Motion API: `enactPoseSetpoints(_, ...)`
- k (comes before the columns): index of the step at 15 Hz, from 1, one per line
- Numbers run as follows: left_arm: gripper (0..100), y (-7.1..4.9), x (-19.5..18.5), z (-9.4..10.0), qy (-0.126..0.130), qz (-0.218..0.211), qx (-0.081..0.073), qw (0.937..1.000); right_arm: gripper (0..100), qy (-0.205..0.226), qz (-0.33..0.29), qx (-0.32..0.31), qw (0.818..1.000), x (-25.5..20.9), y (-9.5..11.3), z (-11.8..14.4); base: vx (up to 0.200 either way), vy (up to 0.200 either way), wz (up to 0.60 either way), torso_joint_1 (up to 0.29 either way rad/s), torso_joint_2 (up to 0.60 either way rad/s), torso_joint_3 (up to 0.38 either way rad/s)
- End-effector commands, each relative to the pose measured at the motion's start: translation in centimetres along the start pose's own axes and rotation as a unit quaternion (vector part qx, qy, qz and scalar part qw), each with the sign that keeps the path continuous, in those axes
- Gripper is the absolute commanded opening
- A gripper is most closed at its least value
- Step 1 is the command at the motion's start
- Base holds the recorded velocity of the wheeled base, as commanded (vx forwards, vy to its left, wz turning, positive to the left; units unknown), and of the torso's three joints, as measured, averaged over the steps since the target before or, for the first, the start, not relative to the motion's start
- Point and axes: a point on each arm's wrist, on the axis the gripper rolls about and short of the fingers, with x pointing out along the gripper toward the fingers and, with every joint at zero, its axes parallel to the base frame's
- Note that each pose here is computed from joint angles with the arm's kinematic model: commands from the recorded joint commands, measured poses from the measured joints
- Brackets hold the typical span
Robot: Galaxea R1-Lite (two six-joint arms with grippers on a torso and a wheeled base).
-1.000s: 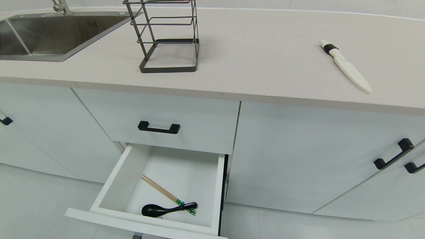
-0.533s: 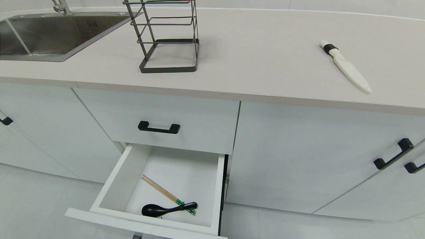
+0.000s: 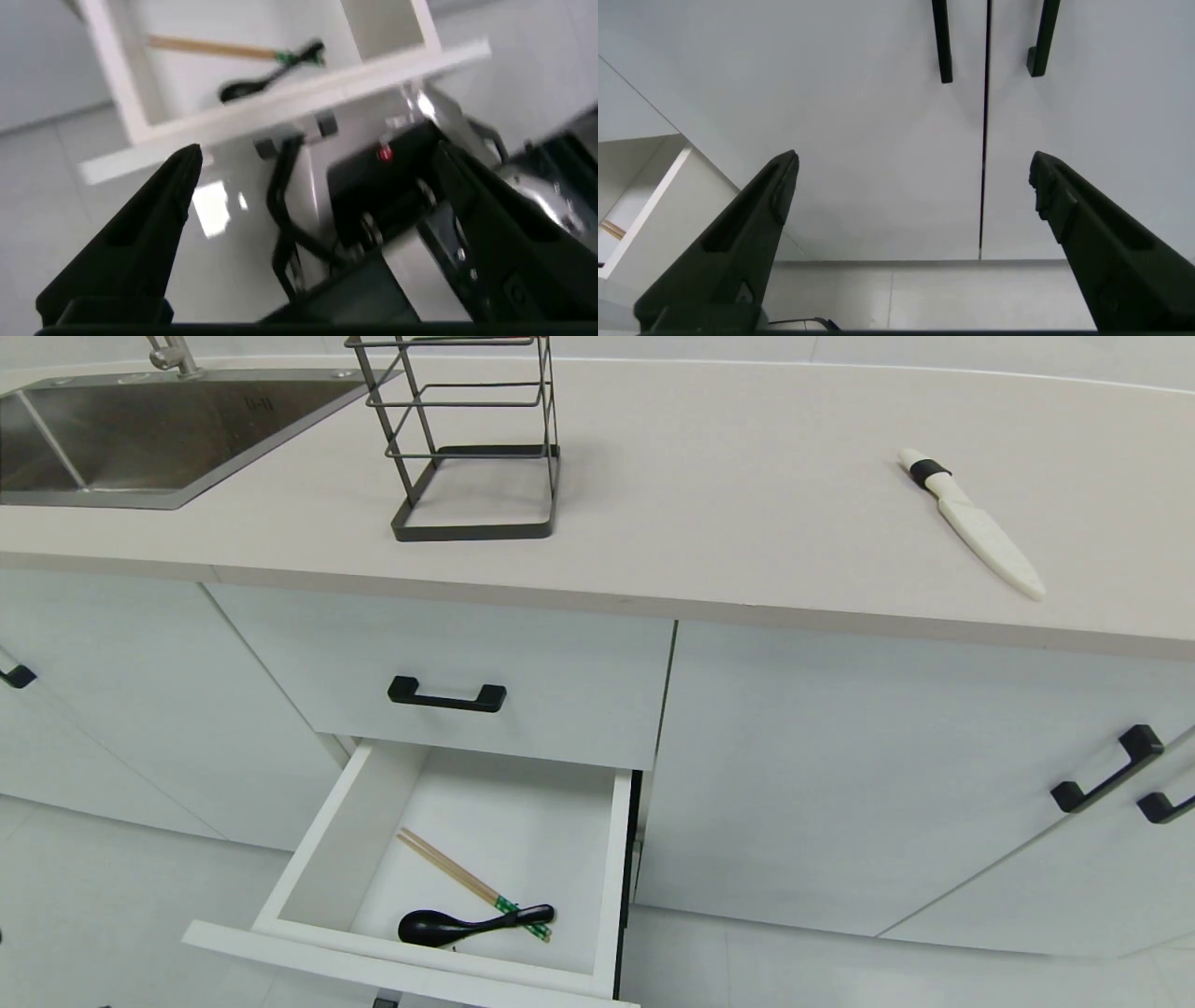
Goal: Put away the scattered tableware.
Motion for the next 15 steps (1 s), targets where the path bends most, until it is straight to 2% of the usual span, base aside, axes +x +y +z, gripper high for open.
enactPoseSetpoints(1, 100, 0.2, 4.8, 1.0, 0.13, -0.079, 0.006, 0.9883, 100, 0.0, 0.0, 0.0, 1.0, 0.0, 0.0, 0.0, 0.0, 0.0, 0.0, 0.0, 0.0, 0.0)
enactPoseSetpoints(2, 100, -0.1, 5.9, 1.0, 0.159, -0.107, 0.016, 0.9814, 100, 0.0, 0.0, 0.0, 1.0, 0.0, 0.0, 0.0, 0.0, 0.0, 0.0, 0.0, 0.0, 0.0)
enactPoseSetpoints(3, 100, -0.5, 6.9, 0.3, 0.197, -0.13, 0.025, 0.9715, 100, 0.0, 0.0, 0.0, 1.0, 0.0, 0.0, 0.0, 0.0, 0.0, 0.0, 0.0, 0.0, 0.0)
enactPoseSetpoints(4, 100, -0.6, 7.4, -0.3, 0.22, -0.138, 0.029, 0.9652, 100, 0.0, 0.0, -0.001, 1.0, 0.0, 0.0, 0.0, 0.0, 0.0, 0.0, 0.0, 0.0, 0.0)
enactPoseSetpoints(5, 100, -1.1, 8.0, -1.4, 0.255, -0.156, 0.042, 0.9531, 100, 0.0, 0.0, 0.0, 1.0, 0.0, 0.0, 0.0, 0.0, 0.0, 0.0, 0.0, 0.0, 0.0)
enactPoseSetpoints(6, 100, -1.6, 8.3, -1.9, 0.277, -0.178, 0.06, 0.9424, 100, 0.0, 0.0, 0.0, 1.0, 0.0, 0.0, 0.0, 0.0, 0.0, 0.0, 0.0, 0.0, 0.0)
enactPoseSetpoints(7, 100, -1.9, 8.7, -2.3, 0.297, -0.18, 0.078, 0.9345, 100, 0.0, 0.0, 0.0, 1.0, 0.0, 0.0, 0.0, 0.0, 0.0, 0.0, 0.0, 0.0, 0.0)
enactPoseSetpoints(8, 100, -2.1, 9.0, -2.5, 0.308, -0.177, 0.086, 0.9309, 100, 0.0, -0.001, 0.0, 1.0, 0.0, 0.0, 0.0, 0.0, 0.0, 0.0, 0.0, 0.0, 0.0)
enactPoseSetpoints(9, 100, -2.6, 10.0, -2.7, 0.329, -0.165, 0.109, 0.9234, 100, 0.0, 0.0, 0.0, 1.0, 0.0, 0.0, 0.0, 0.0, 0.0, 0.0, 0.0, 0.0, 0.0)
enactPoseSetpoints(11, 100, -3.1, 10.9, -2.7, 0.332, -0.154, 0.128, 0.9217, 100, 0.0, -0.001, 0.0, 1.0, 0.0, 0.0, 0.0, 0.0, 0.0, 0.0, 0.0, 0.0, 0.0)
enactPoseSetpoints(12, 100, -3.4, 11.5, -3.0, 0.344, -0.131, 0.149, 0.9177, 100, 0.0, -0.001, -0.001, 1.0, 0.0, 0.0, 0.0, 0.0, 0.0, 0.0, 0.0, 0.0, 0.0)
enactPoseSetpoints(13, 100, -3.5, 11.6, -3.1, 0.348, -0.128, 0.153, 0.9158, 100, 0.0, 0.0, 0.0, 1.0, 0.0, 0.0, 0.0, 0.0, 0.0, 0.0, 0.0, 0.0, 0.0)
enactPoseSetpoints(14, 100, -3.9, 12.1, -3.5, 0.367, -0.131, 0.162, 0.9065, 100, 0.0, 0.0, 0.0, 1.0, 0.0, 0.0, 0.0, 0.0, 0.0, 0.0, 0.0, 0.0, 0.0)
enactPoseSetpoints(15, 100, -4.1, 12.5, -3.8, 0.38, -0.132, 0.164, 0.9008, 100, 0.0, 0.0, 0.0, 1.0, 0.0, 0.0, 0.0, 0.0, 0.0, 0.0, 0.0, 0.0, 0.0)
